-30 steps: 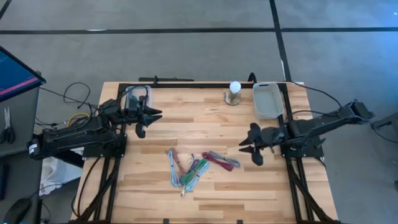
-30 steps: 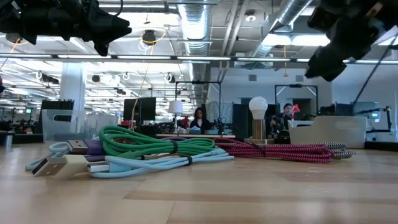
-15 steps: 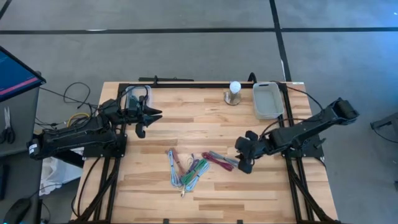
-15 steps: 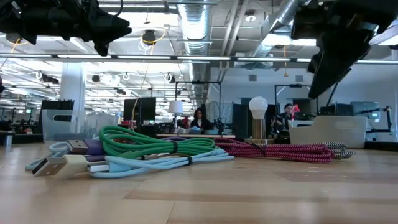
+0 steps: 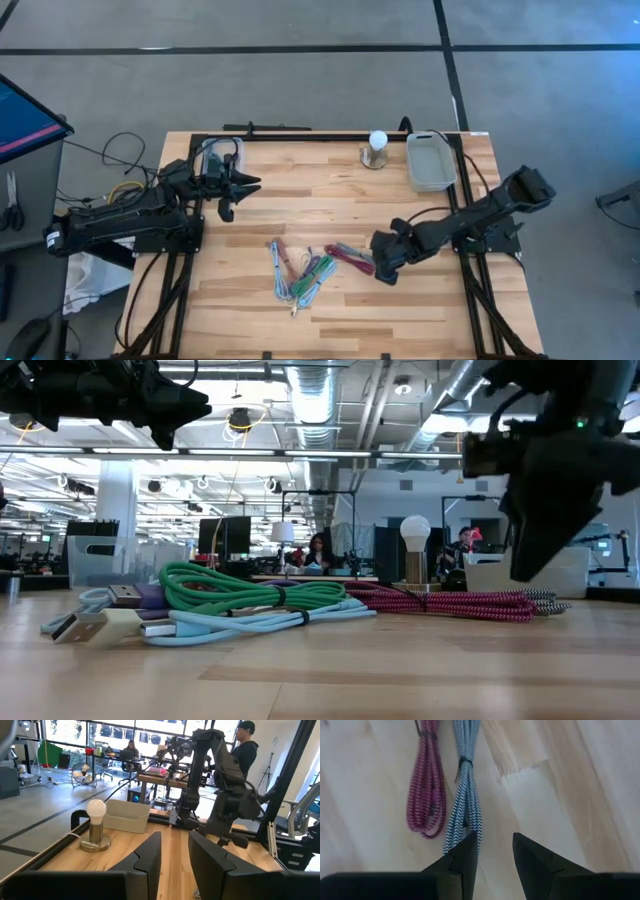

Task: Pick & Place USB Port
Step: Put the white and black charger cable into the transparent bin

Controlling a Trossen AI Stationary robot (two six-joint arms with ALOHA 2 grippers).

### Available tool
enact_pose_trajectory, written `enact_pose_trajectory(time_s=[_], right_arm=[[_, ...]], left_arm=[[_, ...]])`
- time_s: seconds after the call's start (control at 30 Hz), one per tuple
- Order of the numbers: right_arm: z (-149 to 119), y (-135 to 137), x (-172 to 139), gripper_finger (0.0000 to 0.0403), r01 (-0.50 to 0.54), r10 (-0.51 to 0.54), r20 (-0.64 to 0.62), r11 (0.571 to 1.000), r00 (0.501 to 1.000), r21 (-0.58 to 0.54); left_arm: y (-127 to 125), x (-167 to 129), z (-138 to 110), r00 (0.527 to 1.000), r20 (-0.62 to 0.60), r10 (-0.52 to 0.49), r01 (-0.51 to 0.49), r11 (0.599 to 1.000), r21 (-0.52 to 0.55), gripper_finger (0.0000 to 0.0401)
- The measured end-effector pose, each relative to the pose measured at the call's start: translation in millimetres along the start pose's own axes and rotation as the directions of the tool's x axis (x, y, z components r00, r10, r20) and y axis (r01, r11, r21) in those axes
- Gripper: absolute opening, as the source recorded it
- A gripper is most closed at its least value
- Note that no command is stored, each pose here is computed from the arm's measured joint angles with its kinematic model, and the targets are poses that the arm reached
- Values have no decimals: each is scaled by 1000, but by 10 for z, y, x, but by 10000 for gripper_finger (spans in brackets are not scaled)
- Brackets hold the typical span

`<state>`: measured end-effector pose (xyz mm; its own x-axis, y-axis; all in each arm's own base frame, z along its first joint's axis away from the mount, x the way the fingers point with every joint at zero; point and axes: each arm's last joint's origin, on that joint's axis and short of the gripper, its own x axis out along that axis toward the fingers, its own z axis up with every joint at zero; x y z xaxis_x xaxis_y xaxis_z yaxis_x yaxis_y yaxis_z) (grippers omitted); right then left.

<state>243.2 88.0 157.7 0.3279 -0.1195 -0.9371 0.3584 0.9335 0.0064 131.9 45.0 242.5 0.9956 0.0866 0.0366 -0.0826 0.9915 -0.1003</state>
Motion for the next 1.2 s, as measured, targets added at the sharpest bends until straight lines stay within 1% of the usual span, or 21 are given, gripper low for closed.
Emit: enact_pose_trajectory(time_s=[0.23,0.37,0.5,0.67,0.93,1.07,1.2], right_arm=[[-29,54,135,116,-2,1,-42,1000,999,-14],[-9,88,147,116,-51,51,-39,999,998,0],[14,108,117,116,-94,95,-25,995,995,39],[2,128,120,116,-147,153,-71,986,986,82],[-5,147,136,114,-146,152,-69,985,986,87],[-4,145,136,93,-142,148,-65,986,987,86],[0,140,137,55,-127,131,-51,989,990,79]], left_arm=[[0,0,-1,1000,0,0,0,1000,0,97],[0,0,-1,1000,0,0,0,1000,0,97],[0,0,-2,1000,-1,0,0,1000,0,97],[0,0,-2,1000,-1,0,0,1000,-1,97],[1,0,-5,1000,-4,0,0,1000,-1,97],[1,0,-5,1000,-4,0,0,1000,-2,97],[1,0,-5,1000,-4,0,-1,1000,-1,97]])
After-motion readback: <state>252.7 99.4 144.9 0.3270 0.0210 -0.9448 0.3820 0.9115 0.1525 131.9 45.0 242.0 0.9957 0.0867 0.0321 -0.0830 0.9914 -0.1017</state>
